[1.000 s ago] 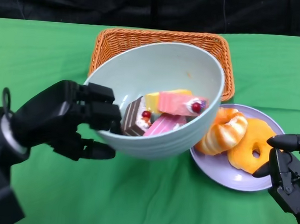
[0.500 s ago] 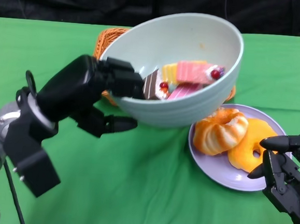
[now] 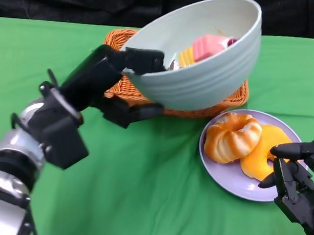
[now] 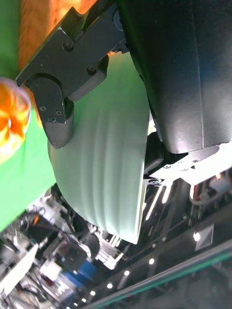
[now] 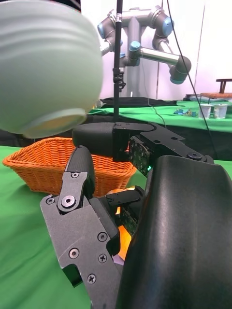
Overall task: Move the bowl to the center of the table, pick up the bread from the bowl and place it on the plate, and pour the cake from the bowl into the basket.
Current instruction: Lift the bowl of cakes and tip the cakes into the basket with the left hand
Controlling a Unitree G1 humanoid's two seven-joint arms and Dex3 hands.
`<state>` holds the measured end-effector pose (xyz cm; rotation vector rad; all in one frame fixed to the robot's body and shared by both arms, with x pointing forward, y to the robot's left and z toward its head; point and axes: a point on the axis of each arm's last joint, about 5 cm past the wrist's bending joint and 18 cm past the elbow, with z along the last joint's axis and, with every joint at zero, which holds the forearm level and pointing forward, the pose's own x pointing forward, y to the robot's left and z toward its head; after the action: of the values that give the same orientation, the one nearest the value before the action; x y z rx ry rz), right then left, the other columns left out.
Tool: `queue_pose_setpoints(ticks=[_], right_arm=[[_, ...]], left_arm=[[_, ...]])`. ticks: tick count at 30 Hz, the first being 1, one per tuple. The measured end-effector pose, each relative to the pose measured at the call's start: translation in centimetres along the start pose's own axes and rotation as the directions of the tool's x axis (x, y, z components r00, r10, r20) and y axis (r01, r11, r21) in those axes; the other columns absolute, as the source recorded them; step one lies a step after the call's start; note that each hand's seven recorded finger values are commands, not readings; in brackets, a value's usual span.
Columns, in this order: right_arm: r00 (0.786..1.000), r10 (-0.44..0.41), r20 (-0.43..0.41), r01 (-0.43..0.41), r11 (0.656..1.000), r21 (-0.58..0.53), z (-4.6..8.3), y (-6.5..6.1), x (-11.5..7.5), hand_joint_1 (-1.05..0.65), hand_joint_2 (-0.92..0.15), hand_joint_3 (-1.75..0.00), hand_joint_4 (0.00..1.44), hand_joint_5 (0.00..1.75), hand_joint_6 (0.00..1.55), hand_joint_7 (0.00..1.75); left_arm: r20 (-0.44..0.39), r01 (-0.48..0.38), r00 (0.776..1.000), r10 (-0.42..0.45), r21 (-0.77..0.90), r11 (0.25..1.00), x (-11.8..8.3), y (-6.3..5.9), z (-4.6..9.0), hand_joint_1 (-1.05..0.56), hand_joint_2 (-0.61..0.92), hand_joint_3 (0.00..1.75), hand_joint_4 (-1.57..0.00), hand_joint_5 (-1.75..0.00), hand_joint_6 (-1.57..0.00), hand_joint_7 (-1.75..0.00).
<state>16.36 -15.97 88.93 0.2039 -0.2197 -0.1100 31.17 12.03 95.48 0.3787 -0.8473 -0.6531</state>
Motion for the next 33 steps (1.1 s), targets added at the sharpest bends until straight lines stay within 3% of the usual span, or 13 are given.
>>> queue_pose_setpoints(ticks=[12, 23, 33], right_arm=[[1.0, 0.012, 0.003, -0.012, 1.0, -0.014, -0.3, -0.1, -0.1, -0.14, -0.85, -0.55, 0.69, 1.58, 0.7, 1.2], [1.0, 0.01, 0.004, -0.01, 1.0, -0.024, -0.4, -0.1, -0.1, -0.13, -0.84, -0.56, 0.68, 1.59, 0.7, 1.21], [1.0, 0.009, -0.004, -0.009, 1.0, -0.026, -0.6, -0.1, -0.2, -0.12, -0.83, -0.58, 0.68, 1.59, 0.7, 1.21]], left_arm=[[-0.104, -0.076, 0.994, 0.039, -0.379, 0.922, 2.9, -1.0, -0.7, -0.16, 0.59, 1.13, -0.81, -1.75, -0.71, -1.55], [-0.209, -0.126, 0.977, 0.033, -0.445, 0.886, 4.3, -0.8, -0.9, -0.14, 0.61, 1.05, -0.77, -1.75, -0.69, -1.48], [-0.355, -0.246, 0.934, 0.046, -0.542, 0.804, 5.8, -1.3, -1.2, -0.16, 0.55, 1.11, -0.76, -1.75, -0.71, -1.47]])
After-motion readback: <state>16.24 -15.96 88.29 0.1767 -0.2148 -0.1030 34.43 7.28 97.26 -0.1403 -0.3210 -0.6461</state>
